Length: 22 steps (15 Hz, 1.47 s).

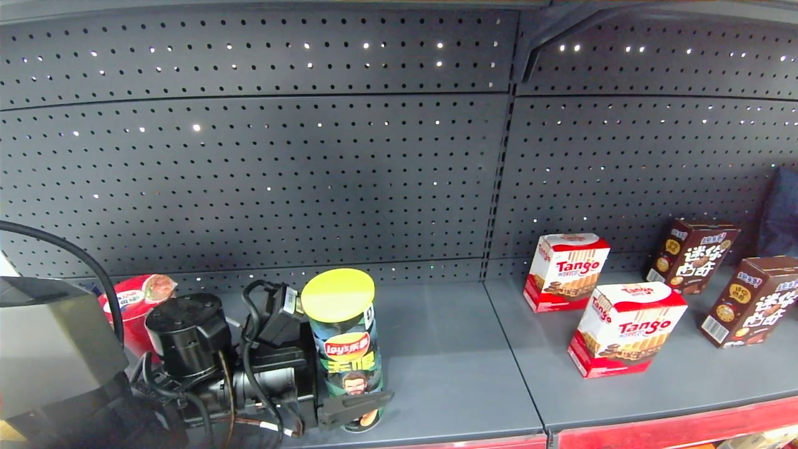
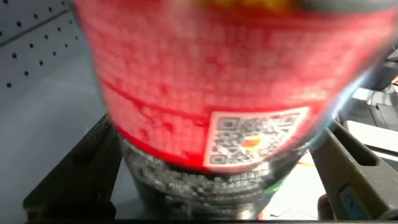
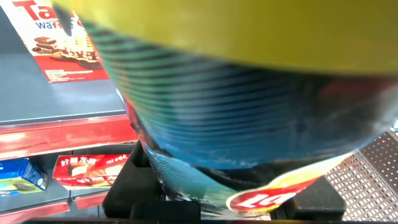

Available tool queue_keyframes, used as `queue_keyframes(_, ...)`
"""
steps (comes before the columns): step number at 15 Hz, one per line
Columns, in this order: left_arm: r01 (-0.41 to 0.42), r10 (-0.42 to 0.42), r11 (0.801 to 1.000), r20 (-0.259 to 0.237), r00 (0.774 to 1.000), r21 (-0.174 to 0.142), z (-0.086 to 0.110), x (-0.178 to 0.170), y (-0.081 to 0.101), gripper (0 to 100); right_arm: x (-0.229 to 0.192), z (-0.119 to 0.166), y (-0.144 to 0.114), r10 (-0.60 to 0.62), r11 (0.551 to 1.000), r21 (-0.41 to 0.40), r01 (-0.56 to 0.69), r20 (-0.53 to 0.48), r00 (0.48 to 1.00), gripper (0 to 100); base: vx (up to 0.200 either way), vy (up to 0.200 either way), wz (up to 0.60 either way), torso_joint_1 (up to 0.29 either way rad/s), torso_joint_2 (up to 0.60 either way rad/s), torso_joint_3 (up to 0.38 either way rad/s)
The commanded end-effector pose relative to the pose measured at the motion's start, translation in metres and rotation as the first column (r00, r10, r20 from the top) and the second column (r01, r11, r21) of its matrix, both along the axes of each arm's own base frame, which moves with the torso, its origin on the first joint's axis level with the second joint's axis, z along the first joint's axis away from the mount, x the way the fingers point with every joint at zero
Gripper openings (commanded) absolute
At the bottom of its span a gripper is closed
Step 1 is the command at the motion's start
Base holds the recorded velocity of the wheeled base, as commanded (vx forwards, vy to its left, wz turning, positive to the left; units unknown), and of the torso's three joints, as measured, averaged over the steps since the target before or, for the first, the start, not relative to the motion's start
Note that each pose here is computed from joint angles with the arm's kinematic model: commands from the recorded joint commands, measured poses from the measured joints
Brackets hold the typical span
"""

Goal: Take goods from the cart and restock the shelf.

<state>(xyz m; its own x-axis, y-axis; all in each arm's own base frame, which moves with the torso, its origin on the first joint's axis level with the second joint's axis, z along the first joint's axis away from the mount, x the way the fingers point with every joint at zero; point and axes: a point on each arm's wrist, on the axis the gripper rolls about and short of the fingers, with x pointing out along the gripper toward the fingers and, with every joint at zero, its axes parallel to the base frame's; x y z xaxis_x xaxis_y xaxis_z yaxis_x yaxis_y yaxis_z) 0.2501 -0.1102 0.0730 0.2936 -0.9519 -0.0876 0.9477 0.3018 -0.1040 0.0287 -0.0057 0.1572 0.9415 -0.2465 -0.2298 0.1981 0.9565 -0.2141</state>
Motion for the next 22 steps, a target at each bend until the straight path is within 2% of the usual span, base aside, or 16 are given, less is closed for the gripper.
queue_keyframes(1, 0.004, -0.004, 1.000, -0.008, 1.000, 0.003, -0.001, -0.003, 0.000, 100, 0.000, 0.000, 0.000, 0.000, 1.000, 0.001, 0.000, -0.001, 1.000, 0, 0.000, 0.000, 0.00, 0.000, 0.00, 0.000)
queue_keyframes(5, -0.030, 0.031, 0.999, -0.021, 0.999, 0.015, 0.005, -0.024, 0.017, 100, 0.000, 0.000, 0.000, 0.000, 1.000, 0.001, 0.000, 0.000, 1.000, 0, 0.000, 0.000, 0.00, 0.000, 0.00, 0.000)
queue_keyframes(6, -0.056, 0.056, 0.998, -0.005, 0.998, 0.021, 0.008, -0.031, 0.027, 100, 0.000, 0.000, 0.000, 0.000, 1.000, 0.001, 0.000, 0.000, 1.000, 0, 0.000, 0.000, 0.00, 0.000, 0.00, 0.000)
queue_keyframes(7, -0.056, 0.056, 0.998, -0.005, 0.998, 0.021, 0.008, -0.031, 0.027, 100, 0.000, 0.000, 0.000, 0.000, 1.000, 0.001, 0.000, 0.000, 1.000, 0, 0.000, 0.000, 0.00, 0.000, 0.00, 0.000)
queue_keyframes(8, -0.083, 0.083, 0.996, 0.006, 0.996, 0.019, 0.015, -0.045, 0.039, 100, 0.000, 0.000, 0.000, -0.003, 1.000, 0.000, 0.003, 0.002, 1.000, 0, 0.000, 0.000, 0.00, 0.000, 0.00, 0.000)
queue_keyframes(11, -0.108, 0.108, 0.994, 0.019, 0.994, 0.015, 0.021, -0.060, 0.048, 100, -0.001, -0.001, 0.000, -0.002, 1.000, 0.001, 0.002, 0.003, 1.000, 0, 0.000, 0.000, 0.00, 0.000, 0.00, 0.000)
queue_keyframes(14, -0.141, 0.141, 0.990, 0.012, 0.990, 0.018, 0.022, -0.068, 0.056, 100, -0.003, -0.001, 0.000, -0.003, 1.000, 0.000, 0.003, 0.010, 1.000, 0, 0.000, 0.000, 0.00, 0.000, 0.00, 0.000)
queue_keyframes(17, -0.181, 0.180, 0.983, 0.035, 0.983, 0.012, 0.026, -0.069, 0.063, 100, -0.003, -0.002, 0.000, -0.002, 1.000, 0.001, 0.002, 0.010, 1.000, 0, 0.000, 0.000, 0.00, 0.000, 0.00, 0.000)
queue_keyframes(19, -0.201, 0.201, 0.980, 0.067, 0.977, -0.001, 0.033, -0.071, 0.067, 100, -0.003, -0.001, 0.000, -0.005, 1.000, 0.000, 0.005, 0.014, 1.000, 0, 0.000, 0.000, 0.00, 0.000, 0.00, 0.000)
queue_keyframes(21, -0.226, 0.227, 0.974, 0.127, 0.965, -0.026, 0.045, -0.077, 0.072, 100, -0.004, -0.001, 0.000, -0.005, 1.000, 0.000, 0.005, 0.019, 1.000, 0, 0.000, 0.000, 0.00, 0.000, 0.00, 0.000)
queue_keyframes(22, -0.246, 0.251, 0.968, 0.184, 0.950, -0.051, 0.057, -0.082, 0.076, 100, -0.004, -0.001, 0.000, -0.005, 1.000, 0.000, 0.005, 0.017, 1.000, 0, 0.000, 0.000, 0.00, 0.000, 0.00, 0.000)
